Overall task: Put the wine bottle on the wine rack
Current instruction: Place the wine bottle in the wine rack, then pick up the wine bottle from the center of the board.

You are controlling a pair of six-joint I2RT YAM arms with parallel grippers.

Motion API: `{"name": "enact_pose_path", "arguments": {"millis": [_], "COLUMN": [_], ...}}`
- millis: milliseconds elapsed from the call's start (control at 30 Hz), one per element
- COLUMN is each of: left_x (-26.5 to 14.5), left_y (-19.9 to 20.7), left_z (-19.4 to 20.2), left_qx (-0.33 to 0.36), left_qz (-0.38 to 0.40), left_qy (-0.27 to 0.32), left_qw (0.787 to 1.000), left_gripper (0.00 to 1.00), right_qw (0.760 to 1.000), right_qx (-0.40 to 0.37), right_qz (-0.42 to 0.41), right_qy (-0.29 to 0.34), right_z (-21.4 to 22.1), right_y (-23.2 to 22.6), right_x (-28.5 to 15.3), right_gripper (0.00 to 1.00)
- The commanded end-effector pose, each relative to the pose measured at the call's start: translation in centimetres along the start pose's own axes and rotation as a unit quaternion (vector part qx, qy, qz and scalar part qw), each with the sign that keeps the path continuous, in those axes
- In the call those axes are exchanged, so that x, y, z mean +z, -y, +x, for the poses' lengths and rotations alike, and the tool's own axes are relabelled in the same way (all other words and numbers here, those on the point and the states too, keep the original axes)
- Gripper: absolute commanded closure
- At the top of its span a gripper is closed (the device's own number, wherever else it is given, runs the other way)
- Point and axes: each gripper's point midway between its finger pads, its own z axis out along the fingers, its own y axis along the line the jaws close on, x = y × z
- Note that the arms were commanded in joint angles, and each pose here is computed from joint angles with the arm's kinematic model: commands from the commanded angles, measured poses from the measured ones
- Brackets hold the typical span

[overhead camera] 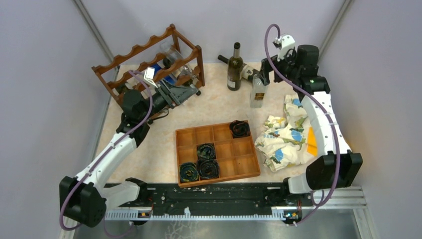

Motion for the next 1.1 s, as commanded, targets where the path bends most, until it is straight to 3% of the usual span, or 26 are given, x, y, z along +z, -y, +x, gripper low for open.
{"name": "enact_pose_path", "arguments": {"millis": [0, 333, 533, 800, 967, 1067], "left_x": [-0.5, -0.7, -1.2, -1.4, -1.3, -1.1], "left_y": [0.8, 0.7, 0.2, -0.3, -0.5, -0.5], "left_z": [-0.1, 0.9, 1.7, 2.3, 2.7, 3.1], "left_qx": [-0.001, -0.018, -0.041, -0.073, -0.084, -0.090], "left_qz": [0.017, 0.029, 0.026, 0.019, 0.013, 0.013], "left_qy": [0.003, -0.012, -0.014, -0.009, -0.007, -0.013], "left_qw": [1.000, 0.999, 0.999, 0.997, 0.996, 0.996], "left_gripper": [0.04, 0.06, 0.07, 0.10, 0.10, 0.09], "right_qw": [0.999, 0.998, 0.998, 0.997, 0.998, 0.998], "right_qx": [0.033, 0.020, 0.029, 0.044, 0.039, 0.034], "right_qz": [0.002, -0.002, 0.007, 0.018, 0.020, 0.026], "right_qy": [-0.012, -0.062, -0.055, -0.055, -0.050, -0.037], "right_z": [0.4, 2.1, 1.8, 2.2, 2.3, 1.6], "right_y": [0.5, 1.5, 1.9, 2.7, 2.7, 2.8], "right_x": [1.5, 4.3, 6.1, 7.7, 8.0, 7.6], "right_gripper": [0.10, 0.20, 0.23, 0.38, 0.55, 0.83]}}
